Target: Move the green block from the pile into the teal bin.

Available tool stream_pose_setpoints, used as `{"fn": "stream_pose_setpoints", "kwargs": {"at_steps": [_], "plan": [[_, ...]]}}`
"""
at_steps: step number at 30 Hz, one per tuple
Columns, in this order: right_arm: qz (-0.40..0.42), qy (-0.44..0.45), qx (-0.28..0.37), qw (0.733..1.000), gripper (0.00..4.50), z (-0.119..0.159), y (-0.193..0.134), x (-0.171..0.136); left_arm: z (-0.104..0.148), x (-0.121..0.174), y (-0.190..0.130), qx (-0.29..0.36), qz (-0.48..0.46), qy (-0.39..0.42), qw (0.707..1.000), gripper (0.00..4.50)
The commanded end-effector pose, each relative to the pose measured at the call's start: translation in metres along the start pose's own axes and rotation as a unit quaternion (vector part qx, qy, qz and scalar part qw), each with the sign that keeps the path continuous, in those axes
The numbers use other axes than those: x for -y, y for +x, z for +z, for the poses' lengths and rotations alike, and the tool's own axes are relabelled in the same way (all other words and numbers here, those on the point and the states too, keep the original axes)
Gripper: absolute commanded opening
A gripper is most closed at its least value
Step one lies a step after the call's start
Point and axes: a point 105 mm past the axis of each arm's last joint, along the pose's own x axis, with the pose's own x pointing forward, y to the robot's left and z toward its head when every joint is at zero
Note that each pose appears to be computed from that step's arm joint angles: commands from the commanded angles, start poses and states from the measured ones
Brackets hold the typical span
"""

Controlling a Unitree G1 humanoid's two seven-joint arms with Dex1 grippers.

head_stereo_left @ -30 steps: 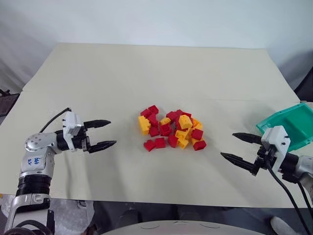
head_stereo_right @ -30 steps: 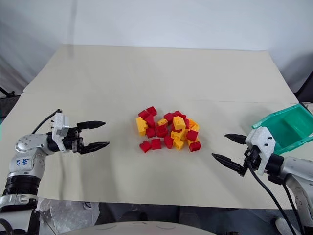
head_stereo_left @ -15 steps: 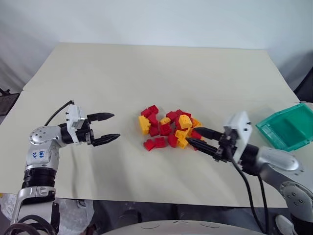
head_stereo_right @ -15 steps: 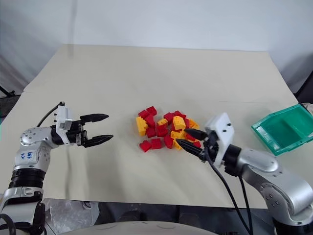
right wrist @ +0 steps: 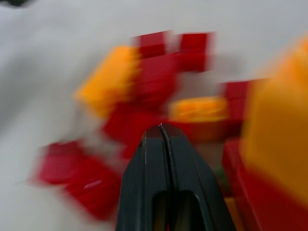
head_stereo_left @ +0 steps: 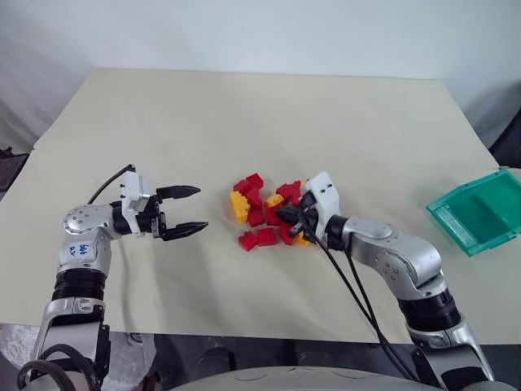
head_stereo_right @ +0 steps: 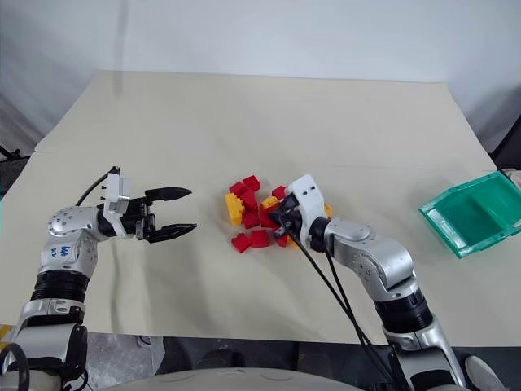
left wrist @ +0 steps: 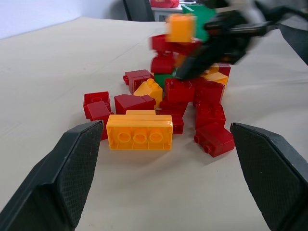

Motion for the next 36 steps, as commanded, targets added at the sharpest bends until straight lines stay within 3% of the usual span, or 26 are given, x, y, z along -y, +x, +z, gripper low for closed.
{"fn": "stream_pose_setpoints", "kwargs": {"at_steps": [1, 8, 14, 16, 19, 26, 31, 36], "plan": [[-0.056, -0.011, 0.044, 0.997, 0.02, 0.018, -0.013, 0.027, 0.006, -0.001, -0.003, 0.003, 0.01, 0.02, 1.0, 4.5], [-0.118, -0.021, 0.049, 0.992, 0.02, 0.017, -0.039, 0.054, 0.002, 0.003, -0.006, 0.004, 0.02, 0.019, 1.0, 4.5], [-0.098, -0.059, 0.07, 0.991, 0.02, 0.032, -0.063, 0.053, 0.002, 0.003, -0.002, 0.008, 0.019, 0.018, 1.0, 4.5], [-0.084, -0.073, 0.046, 0.993, 0.02, 0.029, -0.076, 0.053, 0.002, 0.004, -0.001, 0.009, 0.017, 0.018, 1.0, 4.5], [-0.011, -0.081, -0.015, 0.996, 0.5, 0.016, -0.102, 0.042, 0.003, 0.004, 0.0, 0.009, 0.013, 0.017, 1.0, 4.5], [-0.035, -0.123, -0.066, 0.99, 2.84, 0.019, -0.154, 0.067, 0.003, 0.005, -0.002, 0.01, 0.006, 0.017, 1.0, 4.5], [-0.018, -0.142, -0.096, 0.985, 4.48, 0.024, -0.163, 0.063, 0.005, 0.002, -0.006, 0.011, 0.009, 0.022, 1.0, 4.5], [0.015, -0.151, -0.073, 0.986, 4.48, 0.043, -0.137, 0.049, 0.006, 0.003, -0.004, 0.014, 0.006, 0.026, 1.0, 4.5]]}}
